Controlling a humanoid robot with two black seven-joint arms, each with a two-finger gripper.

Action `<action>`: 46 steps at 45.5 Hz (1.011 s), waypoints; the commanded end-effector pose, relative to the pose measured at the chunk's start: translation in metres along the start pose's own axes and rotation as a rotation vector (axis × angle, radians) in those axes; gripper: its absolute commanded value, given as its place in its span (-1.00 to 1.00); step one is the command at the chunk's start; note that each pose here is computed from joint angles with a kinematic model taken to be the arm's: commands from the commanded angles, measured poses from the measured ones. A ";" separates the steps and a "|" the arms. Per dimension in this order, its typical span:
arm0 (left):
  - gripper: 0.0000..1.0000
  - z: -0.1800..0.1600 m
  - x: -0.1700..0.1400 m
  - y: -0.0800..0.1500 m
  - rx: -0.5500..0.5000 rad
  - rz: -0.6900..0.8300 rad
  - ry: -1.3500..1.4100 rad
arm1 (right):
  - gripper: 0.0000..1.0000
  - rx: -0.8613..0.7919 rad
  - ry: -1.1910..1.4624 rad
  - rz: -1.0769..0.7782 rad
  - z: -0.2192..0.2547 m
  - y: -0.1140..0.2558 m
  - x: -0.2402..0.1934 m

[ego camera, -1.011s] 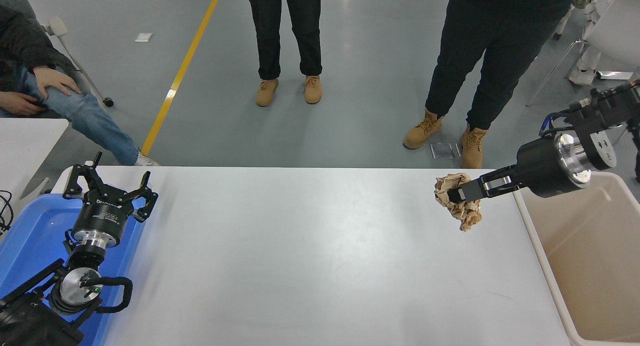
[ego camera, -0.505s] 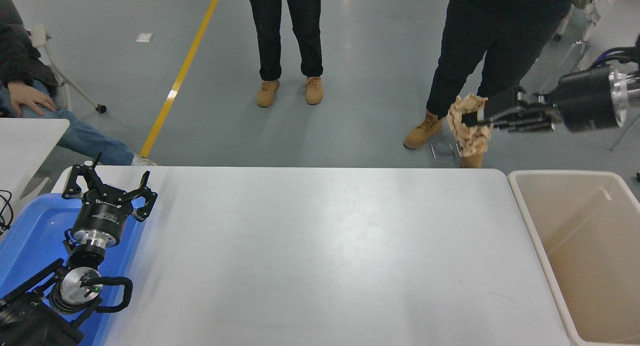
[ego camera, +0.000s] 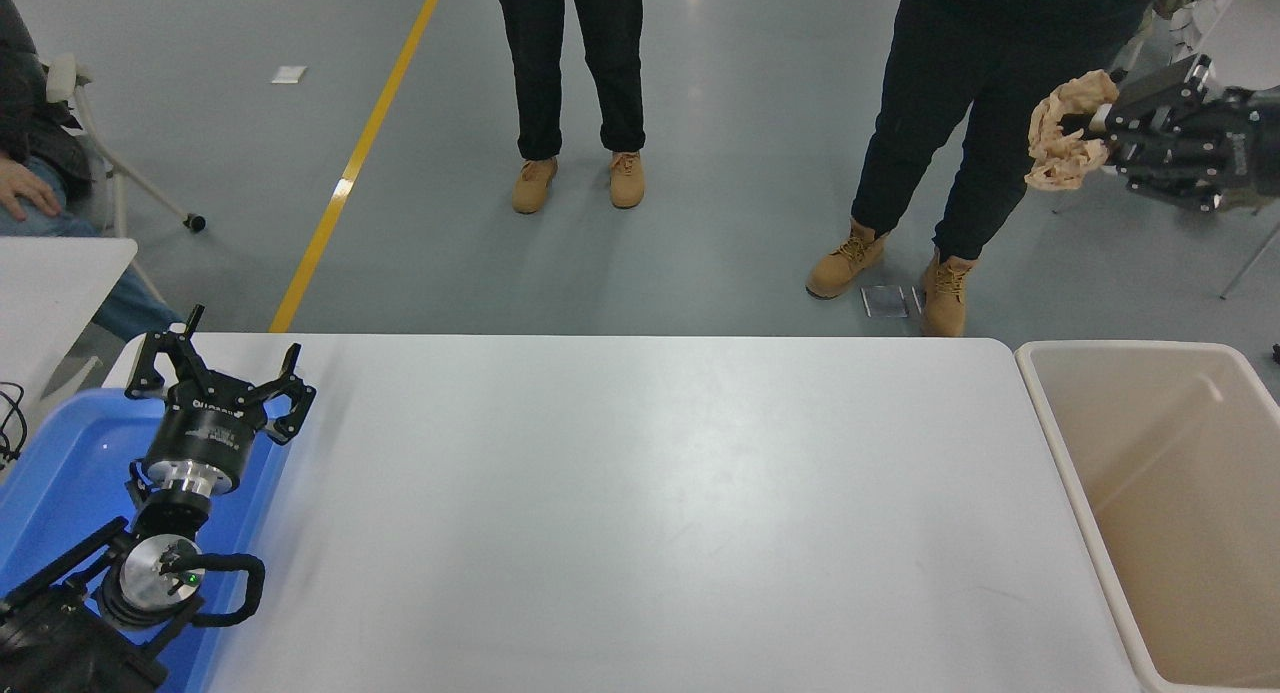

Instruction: Clean the table surface

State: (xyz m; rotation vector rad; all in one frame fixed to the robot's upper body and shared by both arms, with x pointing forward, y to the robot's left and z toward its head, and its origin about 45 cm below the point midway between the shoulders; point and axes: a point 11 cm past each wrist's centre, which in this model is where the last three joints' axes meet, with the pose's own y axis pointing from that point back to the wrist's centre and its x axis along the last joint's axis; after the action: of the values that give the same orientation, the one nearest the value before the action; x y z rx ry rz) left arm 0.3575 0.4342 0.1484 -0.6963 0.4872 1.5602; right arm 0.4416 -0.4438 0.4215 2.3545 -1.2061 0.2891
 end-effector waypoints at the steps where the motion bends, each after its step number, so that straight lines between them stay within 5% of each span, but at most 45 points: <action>1: 0.98 0.000 0.000 0.000 0.000 0.000 0.000 | -1.00 0.041 -0.179 0.167 0.031 0.033 0.034; 23: 0.98 0.000 0.000 0.000 0.000 0.000 0.000 | -1.00 -0.067 -0.376 0.435 0.132 0.085 0.045; 46: 0.98 0.000 0.000 0.000 0.000 0.000 0.000 | -1.00 -0.235 -0.471 0.658 0.207 0.089 0.024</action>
State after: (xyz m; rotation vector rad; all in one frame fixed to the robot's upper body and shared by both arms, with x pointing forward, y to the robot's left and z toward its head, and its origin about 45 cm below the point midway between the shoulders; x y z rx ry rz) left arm 0.3575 0.4343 0.1484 -0.6963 0.4870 1.5604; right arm 0.3866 -0.5950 0.2990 1.9382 -1.9761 -0.1591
